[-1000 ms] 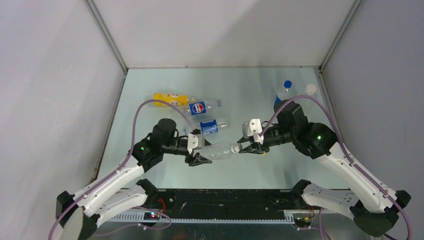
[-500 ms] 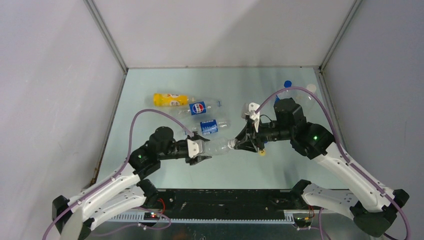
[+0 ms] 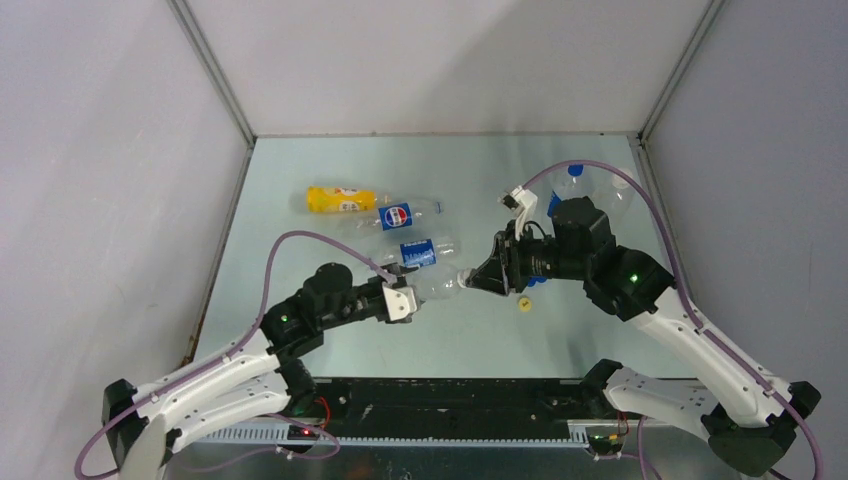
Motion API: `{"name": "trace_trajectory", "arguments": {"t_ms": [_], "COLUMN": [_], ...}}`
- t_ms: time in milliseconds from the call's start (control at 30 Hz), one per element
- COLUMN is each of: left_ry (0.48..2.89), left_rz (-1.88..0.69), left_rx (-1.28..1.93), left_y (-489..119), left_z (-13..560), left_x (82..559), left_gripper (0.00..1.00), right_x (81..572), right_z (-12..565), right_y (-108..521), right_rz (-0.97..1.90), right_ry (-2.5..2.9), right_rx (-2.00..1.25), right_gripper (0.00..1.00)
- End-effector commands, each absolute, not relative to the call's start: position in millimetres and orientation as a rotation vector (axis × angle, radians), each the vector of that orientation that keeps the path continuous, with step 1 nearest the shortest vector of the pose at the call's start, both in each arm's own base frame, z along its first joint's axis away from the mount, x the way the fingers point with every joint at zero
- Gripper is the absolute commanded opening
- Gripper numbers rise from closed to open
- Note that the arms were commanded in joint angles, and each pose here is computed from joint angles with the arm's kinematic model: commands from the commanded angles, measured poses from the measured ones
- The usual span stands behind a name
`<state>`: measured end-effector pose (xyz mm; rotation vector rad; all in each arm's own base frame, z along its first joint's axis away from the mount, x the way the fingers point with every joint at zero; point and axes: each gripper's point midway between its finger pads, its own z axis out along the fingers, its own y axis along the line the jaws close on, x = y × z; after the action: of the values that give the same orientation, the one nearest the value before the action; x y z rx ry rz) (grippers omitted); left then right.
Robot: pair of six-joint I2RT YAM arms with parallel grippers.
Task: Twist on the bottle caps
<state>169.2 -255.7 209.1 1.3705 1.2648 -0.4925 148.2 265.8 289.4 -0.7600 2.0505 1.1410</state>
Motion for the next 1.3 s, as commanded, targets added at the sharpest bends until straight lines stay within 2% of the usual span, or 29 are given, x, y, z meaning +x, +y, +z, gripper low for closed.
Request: {"name": "trace_trajectory", "arguments": {"t_ms": [0, 167, 333, 367, 400, 433, 467, 500, 533, 567, 633, 700, 833, 967, 1100, 1267], "left_ry": [0.989, 0.968, 1.007, 1.023, 1.043, 1.062, 1.078, 1.1, 1.118, 1.139, 1.183, 1.215, 1.252, 1.274, 1.269, 1.244], "left_rz": [-0.438, -0.392, -0.394, -0.399, -0.409, -0.408, -0.417, -0.416, -0.427, -0.43, -0.444, -0.461, -0.514, -0.615, -0.749, -0.875], "left_rx": [1.178, 1.133, 1.112, 1.115, 1.115, 1.119, 1.116, 1.12, 1.116, 1.123, 1.12, 1.12, 1.134, 1.182, 1.263, 1.337], "left_y": [-268.8, -273.0, -274.6, -274.5, -274.3, -273.1, -272.6, -271.0, -270.7, -269.3, -267.1, -265.0, -263.6, -264.9, -268.6, -271.4], "left_z": [288.9, 288.2, 277.8, 273.6, 268.3, 261.4, 257.9, 250.3, 246.6, 239.0, 228.3, 220.4, 212.3, 209.2, 212.8, 216.0], "left_x": [174.7, 175.1, 177.6, 177.6, 177.3, 177.7, 177.2, 177.6, 177.0, 176.8, 176.9, 176.9, 175.1, 170.0, 159.9, 146.4], "left_gripper": [0.0, 0.0, 0.0, 0.0, 0.0, 0.0, 0.0, 0.0, 0.0, 0.0, 0.0, 0.0, 0.0, 0.0, 0.0, 0.0], "right_x": [155.9, 164.9, 172.9, 172.5, 173.9, 173.7, 174.8, 174.0, 174.3, 174.0, 173.3, 172.0, 168.8, 150.8, 133.7, 128.6], "right_z": [267.3, 267.2, 276.4, 279.8, 282.2, 285.8, 289.1, 293.3, 298.7, 301.6, 310.5, 316.7, 323.5, 330.4, 323.6, 315.9], "right_y": [267.9, 266.6, 261.8, 260.6, 259.6, 258.0, 257.1, 255.1, 253.1, 252.0, 248.4, 244.9, 237.8, 236.3, 229.6, 226.8], "right_rz": [1.154, 1.174, 1.16, 1.159, 1.149, 1.146, 1.132, 1.128, 1.113, 1.107, 1.082, 1.055, 1.012, 1.009, 0.876, 0.767], "right_ry": [2.268, 2.296, 2.241, 2.221, 2.198, 2.176, 2.143, 2.117, 2.072, 2.051, 1.982, 1.923, 1.835, 1.679, 1.445, 1.276], "right_rx": [-0.435, -0.202, -0.133, -0.143, -0.165, -0.182, -0.223, -0.245, -0.29, -0.311, -0.379, -0.447, -0.577, -0.843, -1.192, -1.399], "right_gripper": [0.0, 0.0, 0.0, 0.03, 0.07, 0.18, 0.25, 0.39, 0.46, 0.59, 0.74, 0.8, 0.83, 0.82, 0.82, 0.82]}}
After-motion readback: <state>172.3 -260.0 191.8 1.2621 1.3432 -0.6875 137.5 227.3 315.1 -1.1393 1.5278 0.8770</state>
